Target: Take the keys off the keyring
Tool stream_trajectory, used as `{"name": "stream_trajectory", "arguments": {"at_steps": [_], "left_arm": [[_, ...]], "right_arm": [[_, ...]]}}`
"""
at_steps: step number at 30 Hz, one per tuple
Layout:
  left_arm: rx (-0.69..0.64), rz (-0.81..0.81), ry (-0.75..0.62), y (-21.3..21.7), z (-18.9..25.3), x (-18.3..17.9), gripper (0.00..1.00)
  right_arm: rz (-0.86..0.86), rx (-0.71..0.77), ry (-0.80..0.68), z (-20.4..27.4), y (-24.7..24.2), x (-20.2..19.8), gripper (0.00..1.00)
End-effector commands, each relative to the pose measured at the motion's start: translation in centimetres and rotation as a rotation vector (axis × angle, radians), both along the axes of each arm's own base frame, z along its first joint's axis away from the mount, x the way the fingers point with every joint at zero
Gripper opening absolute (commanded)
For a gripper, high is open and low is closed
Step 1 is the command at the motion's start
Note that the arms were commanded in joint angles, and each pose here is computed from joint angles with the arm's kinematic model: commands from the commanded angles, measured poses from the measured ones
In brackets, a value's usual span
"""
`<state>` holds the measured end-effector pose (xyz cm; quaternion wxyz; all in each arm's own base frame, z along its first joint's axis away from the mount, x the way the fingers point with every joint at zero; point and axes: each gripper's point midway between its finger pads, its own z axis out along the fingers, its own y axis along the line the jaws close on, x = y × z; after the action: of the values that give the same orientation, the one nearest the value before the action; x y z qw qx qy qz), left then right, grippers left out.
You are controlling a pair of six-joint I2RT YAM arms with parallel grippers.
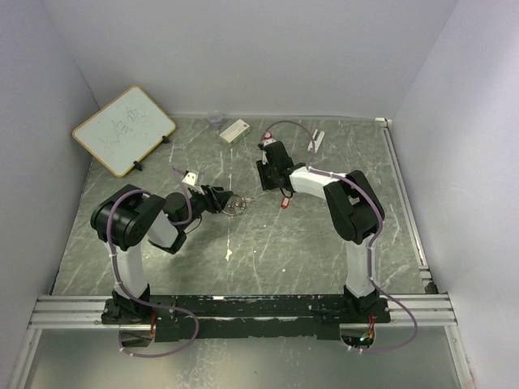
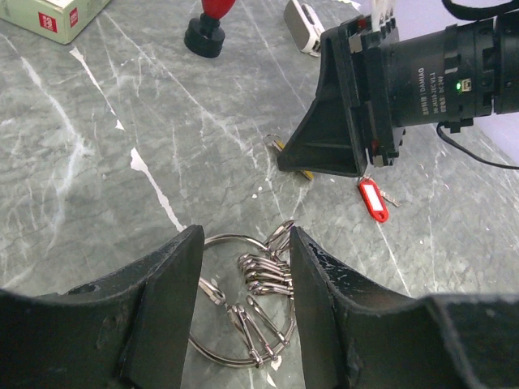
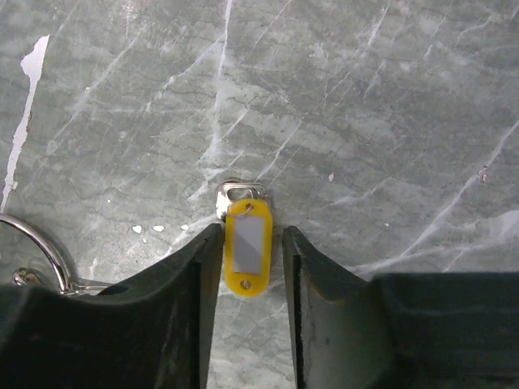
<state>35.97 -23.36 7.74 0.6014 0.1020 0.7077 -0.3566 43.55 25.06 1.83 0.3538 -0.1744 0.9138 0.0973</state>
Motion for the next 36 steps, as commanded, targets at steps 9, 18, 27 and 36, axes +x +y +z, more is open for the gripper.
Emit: {"name": "stream_trajectory", "arguments": {"at_steps": [9,18,27,36], "left_arm": [[0.079,0.038,-0.097,1.1,3.4,0.3,0.59],[0.151,0.061,-0.084,2.6,5.1,-1.2,1.0],[0.231,0.169,-0.071,6.3,6.5,-4.0,1.0],[0.275,0.248,-0.064,9.1,8.7,-6.3,1.0]], "right_arm": [[-0.009,0.067,-0.143,6.0,0.3,0.6,0.42],[-0.171,0.084,-0.348,13.5,-4.1,-0.8,0.63],[-0.539,0.015,-0.477,15.0,-13.8,-6.3,1.0],[-0.798,0.057,-0.596,18.2,-20.2,-11.6,1.0]]}}
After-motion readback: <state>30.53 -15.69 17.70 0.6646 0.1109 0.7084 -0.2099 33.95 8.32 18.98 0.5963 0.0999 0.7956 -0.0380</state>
